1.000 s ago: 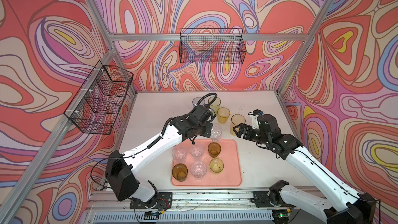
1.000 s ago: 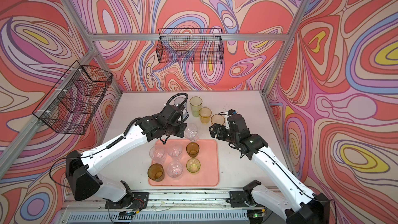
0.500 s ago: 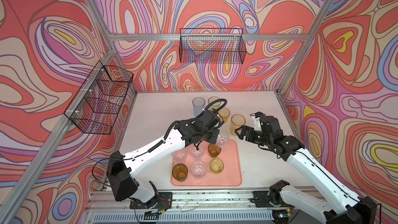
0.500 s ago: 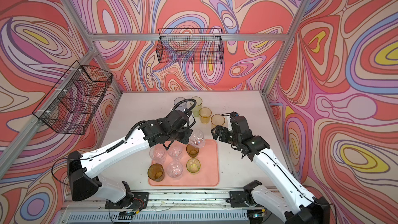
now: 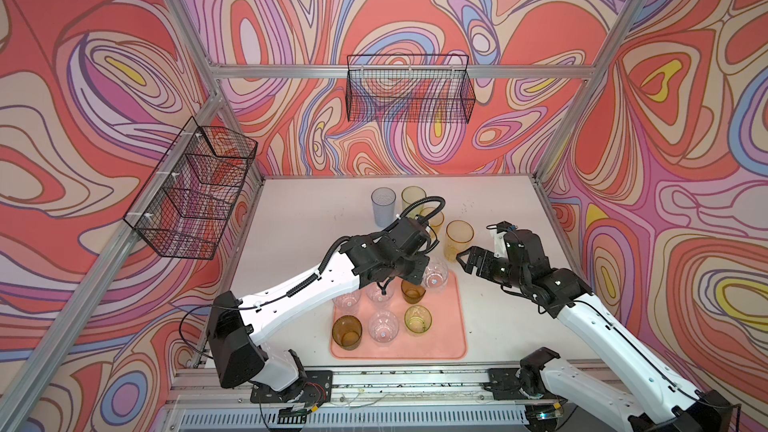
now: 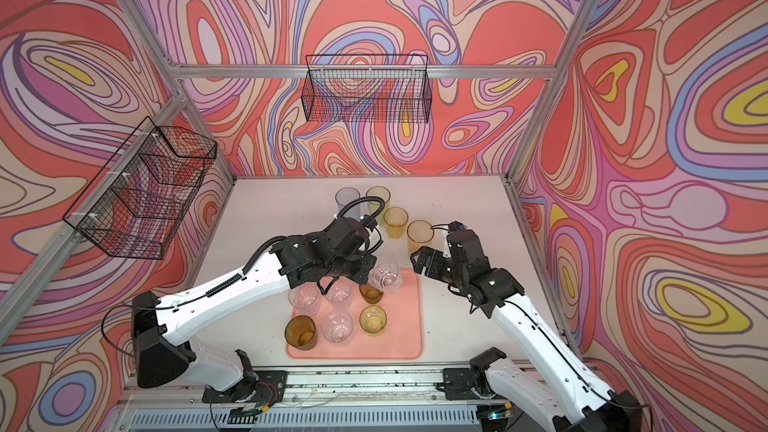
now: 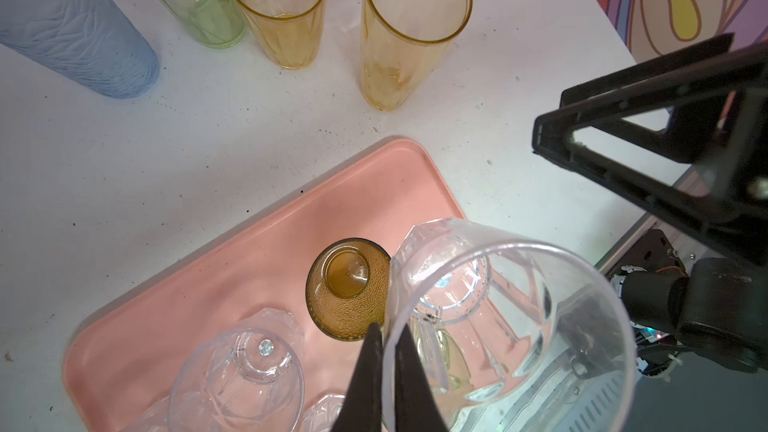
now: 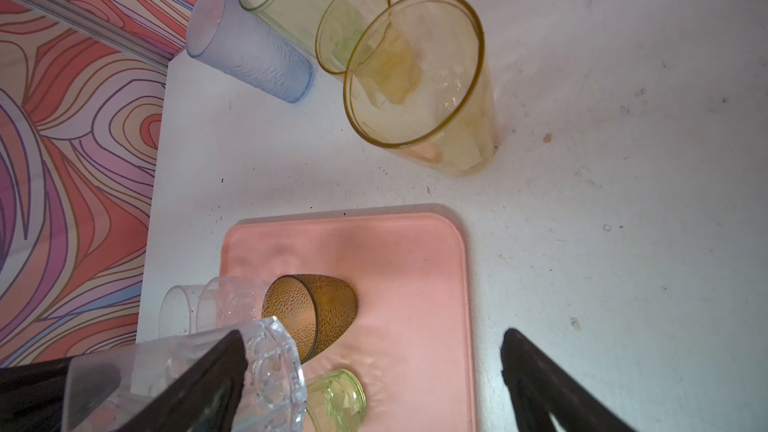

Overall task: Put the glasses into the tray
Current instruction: 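Carry the clear glass over the tray with the left gripper while the right hovers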

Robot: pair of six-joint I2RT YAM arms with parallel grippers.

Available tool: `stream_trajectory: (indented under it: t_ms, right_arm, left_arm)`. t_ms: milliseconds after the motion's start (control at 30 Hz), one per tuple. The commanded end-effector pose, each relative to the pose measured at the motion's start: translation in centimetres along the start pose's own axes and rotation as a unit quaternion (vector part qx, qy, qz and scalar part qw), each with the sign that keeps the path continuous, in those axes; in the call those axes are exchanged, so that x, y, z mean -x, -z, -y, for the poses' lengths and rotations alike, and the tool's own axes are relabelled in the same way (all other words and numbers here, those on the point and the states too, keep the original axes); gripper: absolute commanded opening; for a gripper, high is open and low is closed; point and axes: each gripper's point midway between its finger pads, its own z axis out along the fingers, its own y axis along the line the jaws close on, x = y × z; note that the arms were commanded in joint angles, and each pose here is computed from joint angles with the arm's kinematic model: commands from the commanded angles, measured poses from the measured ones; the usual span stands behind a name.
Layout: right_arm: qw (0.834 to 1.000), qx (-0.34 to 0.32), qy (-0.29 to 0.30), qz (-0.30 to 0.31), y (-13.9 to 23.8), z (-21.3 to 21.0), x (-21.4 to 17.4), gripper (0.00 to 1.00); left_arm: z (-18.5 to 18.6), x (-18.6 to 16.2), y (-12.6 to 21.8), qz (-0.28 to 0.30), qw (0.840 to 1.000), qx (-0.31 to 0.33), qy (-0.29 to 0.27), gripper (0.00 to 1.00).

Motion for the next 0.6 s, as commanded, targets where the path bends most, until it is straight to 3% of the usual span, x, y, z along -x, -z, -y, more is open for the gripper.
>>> stream_trajectory:
  t_ms: [0,567]
  right_arm:
    - [1.000,-0.004,-0.024,0.001,0.0,0.7,-0.5,0.98]
    - [0.999,-0.011,-0.041,0.015,1.0,1.6,-1.0,0.98]
  left_arm:
    - [1.4,-0.1,0.4,0.008,0.999,-0.029,-0.014,0.00]
    - [4.7,-2.5,-1.3,-0.014,0.998,-0.051,-0.038,0.00]
